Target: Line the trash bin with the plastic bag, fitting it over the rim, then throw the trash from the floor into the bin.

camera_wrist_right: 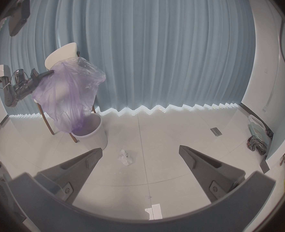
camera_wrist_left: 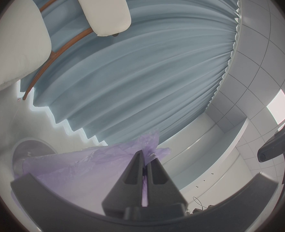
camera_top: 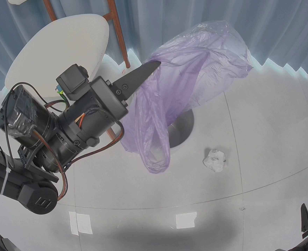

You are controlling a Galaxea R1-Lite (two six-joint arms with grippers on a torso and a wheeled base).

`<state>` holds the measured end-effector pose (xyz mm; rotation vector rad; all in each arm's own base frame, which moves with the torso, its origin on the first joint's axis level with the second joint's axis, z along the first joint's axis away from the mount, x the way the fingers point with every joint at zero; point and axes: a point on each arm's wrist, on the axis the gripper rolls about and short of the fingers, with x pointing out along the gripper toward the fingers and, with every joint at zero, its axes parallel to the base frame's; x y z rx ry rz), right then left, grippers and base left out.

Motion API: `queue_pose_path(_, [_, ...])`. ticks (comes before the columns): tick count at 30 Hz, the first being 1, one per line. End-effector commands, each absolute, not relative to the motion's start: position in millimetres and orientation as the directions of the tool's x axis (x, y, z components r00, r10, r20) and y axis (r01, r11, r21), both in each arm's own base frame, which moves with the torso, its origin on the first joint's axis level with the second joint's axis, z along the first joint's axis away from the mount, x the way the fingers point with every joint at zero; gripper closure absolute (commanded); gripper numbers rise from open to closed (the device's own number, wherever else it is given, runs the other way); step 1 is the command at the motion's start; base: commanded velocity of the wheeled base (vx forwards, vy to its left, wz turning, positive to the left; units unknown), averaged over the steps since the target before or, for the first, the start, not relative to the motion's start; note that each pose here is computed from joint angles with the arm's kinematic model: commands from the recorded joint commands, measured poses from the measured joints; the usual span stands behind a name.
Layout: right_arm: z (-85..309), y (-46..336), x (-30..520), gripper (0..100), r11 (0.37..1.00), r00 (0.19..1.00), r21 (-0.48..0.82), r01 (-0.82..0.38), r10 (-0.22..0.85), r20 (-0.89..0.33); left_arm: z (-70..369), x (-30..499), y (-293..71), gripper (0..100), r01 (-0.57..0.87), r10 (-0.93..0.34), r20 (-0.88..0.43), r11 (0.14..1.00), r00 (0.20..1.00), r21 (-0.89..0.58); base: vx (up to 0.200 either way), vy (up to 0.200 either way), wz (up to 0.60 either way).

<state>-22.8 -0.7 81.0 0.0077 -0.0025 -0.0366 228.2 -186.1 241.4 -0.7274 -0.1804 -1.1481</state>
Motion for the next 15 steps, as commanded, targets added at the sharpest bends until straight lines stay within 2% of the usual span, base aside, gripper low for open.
queue_pose_path(1, [75.8, -0.8, -22.8, 0, 0.999, 0.999, 0.008, 0.037, -0.037, 0.003, 241.8, 227.8, -185.5, 100, 0.877, -0.765, 0.486, 0.21, 0.422, -0.431, 0.2, 0.0, 0.0])
queue_pose_path(7, [75.8, -0.8, -22.8, 0, 0.999, 0.999, 0.008, 0.037, -0.037, 0.003, 238.8, 226.7, -185.8, 100, 0.875, -0.772, 0.475, 0.21, 0.422, -0.436, 0.2, 0.0, 0.0])
queue_pose_path(15, [75.8, -0.8, -22.7, 0, 0.999, 0.999, 0.008, 0.037, -0.037, 0.002, 239.1, 223.6, -190.3, 100, 0.88, -0.781, 0.476, 0.192, 0.405, -0.434, 0.0, 0.0, 0.0])
